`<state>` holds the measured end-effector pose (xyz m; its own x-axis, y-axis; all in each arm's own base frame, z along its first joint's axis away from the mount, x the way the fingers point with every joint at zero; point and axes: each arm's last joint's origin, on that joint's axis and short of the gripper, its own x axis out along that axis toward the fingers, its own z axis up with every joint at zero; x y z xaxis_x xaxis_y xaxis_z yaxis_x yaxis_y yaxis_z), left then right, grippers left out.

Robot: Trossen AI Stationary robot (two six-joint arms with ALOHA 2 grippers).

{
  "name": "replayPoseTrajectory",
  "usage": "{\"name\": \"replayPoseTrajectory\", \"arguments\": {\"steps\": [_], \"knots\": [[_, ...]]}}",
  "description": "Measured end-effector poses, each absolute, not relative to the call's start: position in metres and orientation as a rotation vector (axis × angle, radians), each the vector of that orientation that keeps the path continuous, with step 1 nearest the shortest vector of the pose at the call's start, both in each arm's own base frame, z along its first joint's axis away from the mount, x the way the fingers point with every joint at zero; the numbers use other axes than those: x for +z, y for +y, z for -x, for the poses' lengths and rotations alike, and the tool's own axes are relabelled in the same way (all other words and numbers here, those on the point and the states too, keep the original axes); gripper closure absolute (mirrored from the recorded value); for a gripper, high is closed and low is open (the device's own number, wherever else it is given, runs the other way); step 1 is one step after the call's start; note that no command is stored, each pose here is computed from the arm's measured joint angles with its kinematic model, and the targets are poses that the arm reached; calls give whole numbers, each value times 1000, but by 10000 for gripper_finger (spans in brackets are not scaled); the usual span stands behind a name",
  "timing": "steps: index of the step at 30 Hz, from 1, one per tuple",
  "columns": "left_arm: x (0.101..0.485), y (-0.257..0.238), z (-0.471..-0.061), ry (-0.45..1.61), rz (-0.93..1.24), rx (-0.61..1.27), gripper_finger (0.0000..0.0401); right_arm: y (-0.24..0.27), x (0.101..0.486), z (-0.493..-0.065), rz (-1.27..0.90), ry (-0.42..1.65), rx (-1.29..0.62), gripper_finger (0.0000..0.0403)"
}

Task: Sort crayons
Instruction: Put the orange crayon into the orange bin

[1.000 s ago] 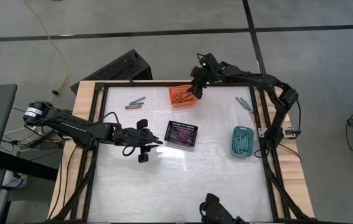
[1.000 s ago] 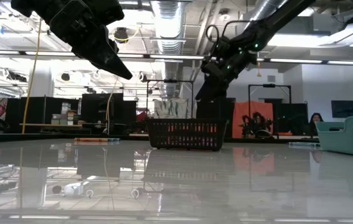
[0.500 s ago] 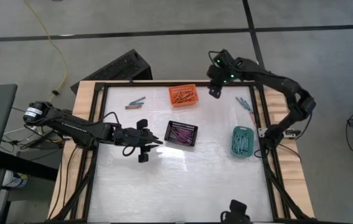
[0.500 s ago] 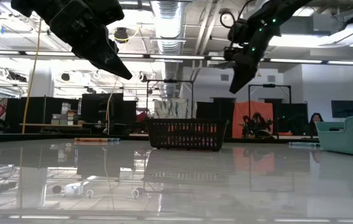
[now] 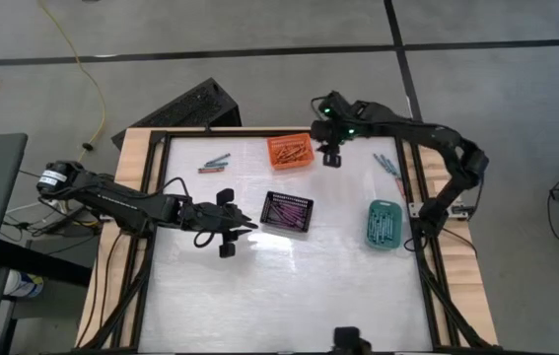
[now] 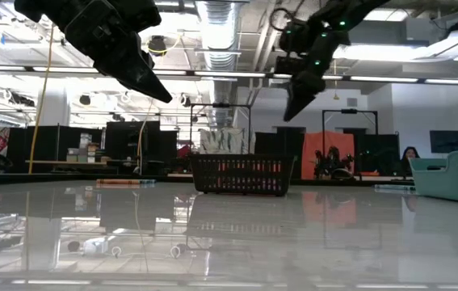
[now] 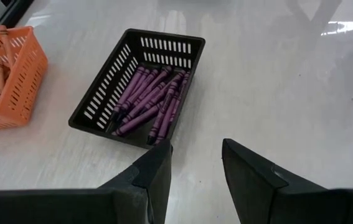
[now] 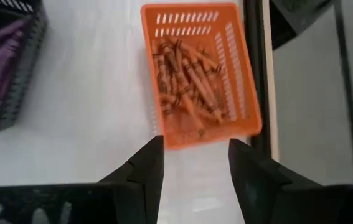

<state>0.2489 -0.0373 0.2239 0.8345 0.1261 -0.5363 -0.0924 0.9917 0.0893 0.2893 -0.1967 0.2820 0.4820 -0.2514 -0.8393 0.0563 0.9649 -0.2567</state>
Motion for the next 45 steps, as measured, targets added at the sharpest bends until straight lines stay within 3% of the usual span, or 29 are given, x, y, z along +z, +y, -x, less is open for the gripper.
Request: {"name": "replayPoseTrajectory", "arguments": {"steps": [8, 15, 34, 38, 45], "knots": [[225, -37, -250, 561, -57, 116, 269, -222, 257, -332, 324, 1161, -79, 230], [224, -37, -249, 569, -46, 117, 269, -253, 236, -343, 290, 1289, -14, 230], [225, -37, -250, 562, -59, 116, 269, -259, 189, -364, 295, 1450, 85, 236], [225, -37, -250, 562, -59, 116, 269, -260, 183, -364, 300, 1466, 93, 269], [225, -37, -250, 562, -59, 116, 269, -260, 186, -365, 346, 1481, 78, 385]]}}
